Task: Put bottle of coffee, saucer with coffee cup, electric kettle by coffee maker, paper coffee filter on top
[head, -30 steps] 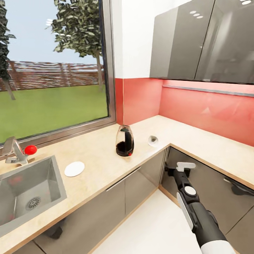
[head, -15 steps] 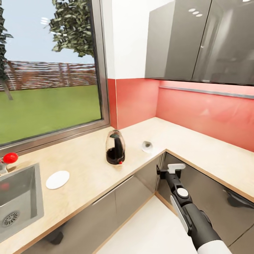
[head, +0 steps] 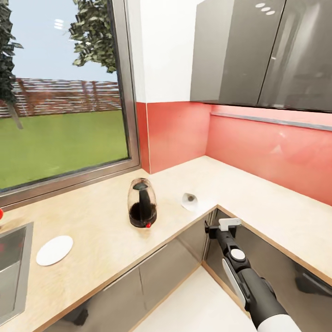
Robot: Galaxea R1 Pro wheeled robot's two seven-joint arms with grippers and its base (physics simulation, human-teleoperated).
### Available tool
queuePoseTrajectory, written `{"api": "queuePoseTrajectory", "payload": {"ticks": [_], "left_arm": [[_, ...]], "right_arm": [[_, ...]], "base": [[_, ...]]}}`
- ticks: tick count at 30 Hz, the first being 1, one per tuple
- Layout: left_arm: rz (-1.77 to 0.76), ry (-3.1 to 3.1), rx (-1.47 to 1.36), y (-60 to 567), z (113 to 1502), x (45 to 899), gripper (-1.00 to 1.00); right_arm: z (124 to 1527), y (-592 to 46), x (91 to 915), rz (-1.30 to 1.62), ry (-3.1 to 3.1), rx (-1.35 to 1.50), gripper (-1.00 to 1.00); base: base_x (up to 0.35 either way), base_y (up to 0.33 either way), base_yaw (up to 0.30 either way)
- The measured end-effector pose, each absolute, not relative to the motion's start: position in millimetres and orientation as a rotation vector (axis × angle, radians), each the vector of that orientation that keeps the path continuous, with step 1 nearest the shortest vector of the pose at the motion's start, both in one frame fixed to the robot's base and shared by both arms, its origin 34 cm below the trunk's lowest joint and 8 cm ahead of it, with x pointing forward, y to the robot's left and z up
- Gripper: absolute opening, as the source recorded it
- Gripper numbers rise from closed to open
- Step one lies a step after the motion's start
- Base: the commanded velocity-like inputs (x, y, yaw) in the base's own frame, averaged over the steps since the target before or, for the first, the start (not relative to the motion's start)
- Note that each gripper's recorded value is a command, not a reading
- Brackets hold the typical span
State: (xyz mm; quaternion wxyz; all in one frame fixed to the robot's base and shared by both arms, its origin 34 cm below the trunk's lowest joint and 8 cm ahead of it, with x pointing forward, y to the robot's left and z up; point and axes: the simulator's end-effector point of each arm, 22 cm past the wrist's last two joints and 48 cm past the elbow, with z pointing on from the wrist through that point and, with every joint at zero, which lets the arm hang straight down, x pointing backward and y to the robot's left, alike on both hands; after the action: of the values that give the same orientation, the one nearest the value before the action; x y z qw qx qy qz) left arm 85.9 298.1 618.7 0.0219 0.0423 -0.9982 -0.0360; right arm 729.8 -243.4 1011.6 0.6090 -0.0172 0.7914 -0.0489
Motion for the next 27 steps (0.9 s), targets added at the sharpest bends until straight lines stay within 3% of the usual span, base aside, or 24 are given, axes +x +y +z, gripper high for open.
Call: {"api": "queuePoseTrajectory", "payload": {"ticks": [8, 15, 20, 27], "left_arm": [[-0.111, -3.084, 0.13, 297.9, 618.9, 82.4, 1.0], [-0.11, -3.082, 0.132, 296.9, 618.9, 82.0, 1.0], [-0.109, -3.082, 0.132, 296.7, 618.8, 82.3, 1.0], [-0.109, -3.081, 0.135, 296.7, 618.8, 82.0, 1.0]], "right_arm": [[1005.2, -243.9, 729.7, -0.114, 1.838, -0.039, 1.0], [1004.2, -244.6, 729.5, -0.115, 1.837, -0.04, 1.0], [1003.6, -244.1, 729.7, -0.114, 1.838, -0.039, 1.0], [1003.3, -244.0, 729.7, -0.114, 1.838, -0.039, 1.0]], "base": [[0.249, -0.194, 0.169], [0.231, -0.191, 0.024], [0.079, -0.163, 0.056], [0.008, -0.254, 0.24]]}}
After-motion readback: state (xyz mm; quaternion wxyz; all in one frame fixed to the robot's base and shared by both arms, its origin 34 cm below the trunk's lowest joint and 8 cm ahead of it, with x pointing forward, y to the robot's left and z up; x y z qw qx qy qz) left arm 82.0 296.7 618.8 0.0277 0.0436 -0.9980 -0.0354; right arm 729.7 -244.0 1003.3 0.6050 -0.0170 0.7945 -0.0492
